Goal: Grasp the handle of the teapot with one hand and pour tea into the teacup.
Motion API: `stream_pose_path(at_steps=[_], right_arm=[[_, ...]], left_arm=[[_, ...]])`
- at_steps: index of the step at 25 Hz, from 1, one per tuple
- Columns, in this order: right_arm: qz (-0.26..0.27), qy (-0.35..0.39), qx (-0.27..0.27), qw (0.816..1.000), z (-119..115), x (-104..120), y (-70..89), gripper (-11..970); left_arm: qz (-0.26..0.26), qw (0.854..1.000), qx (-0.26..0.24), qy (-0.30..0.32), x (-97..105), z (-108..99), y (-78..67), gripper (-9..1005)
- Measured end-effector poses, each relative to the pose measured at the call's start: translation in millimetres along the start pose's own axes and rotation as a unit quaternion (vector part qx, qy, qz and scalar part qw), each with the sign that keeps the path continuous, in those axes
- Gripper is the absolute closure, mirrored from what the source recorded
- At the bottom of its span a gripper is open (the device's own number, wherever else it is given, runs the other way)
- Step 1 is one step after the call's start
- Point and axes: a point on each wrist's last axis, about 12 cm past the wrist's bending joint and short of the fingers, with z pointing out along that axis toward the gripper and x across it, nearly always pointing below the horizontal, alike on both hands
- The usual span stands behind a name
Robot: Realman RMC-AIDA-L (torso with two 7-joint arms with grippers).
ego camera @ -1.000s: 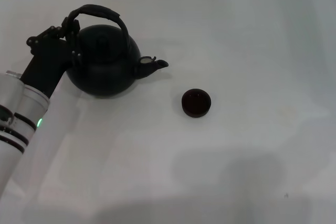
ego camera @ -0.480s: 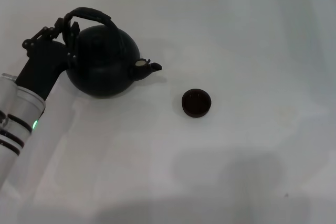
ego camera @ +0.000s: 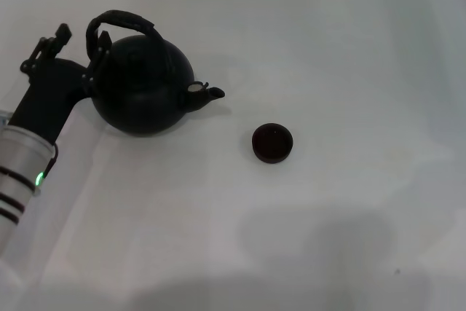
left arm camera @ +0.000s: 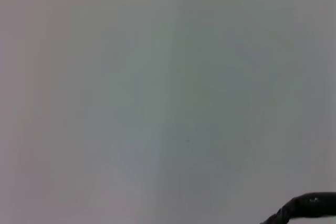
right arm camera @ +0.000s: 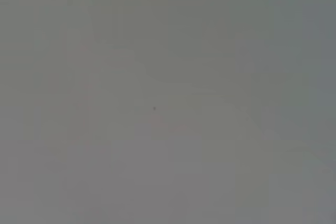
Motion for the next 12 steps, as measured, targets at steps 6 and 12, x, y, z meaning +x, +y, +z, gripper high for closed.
stream_pose_path(at_steps=[6,12], right_arm=[[0.000,-0.001,0.001,1.000,-1,0,-0.9,108],[-0.006,0.000,-0.003,1.000,-3,1,-1.5,108]], left_arm=[[-0.030,0.999,-0.011,0.007,7,-20,1.7,356],[-0.048,0.997,-0.055,-0.032,5,-48,12.2,115]])
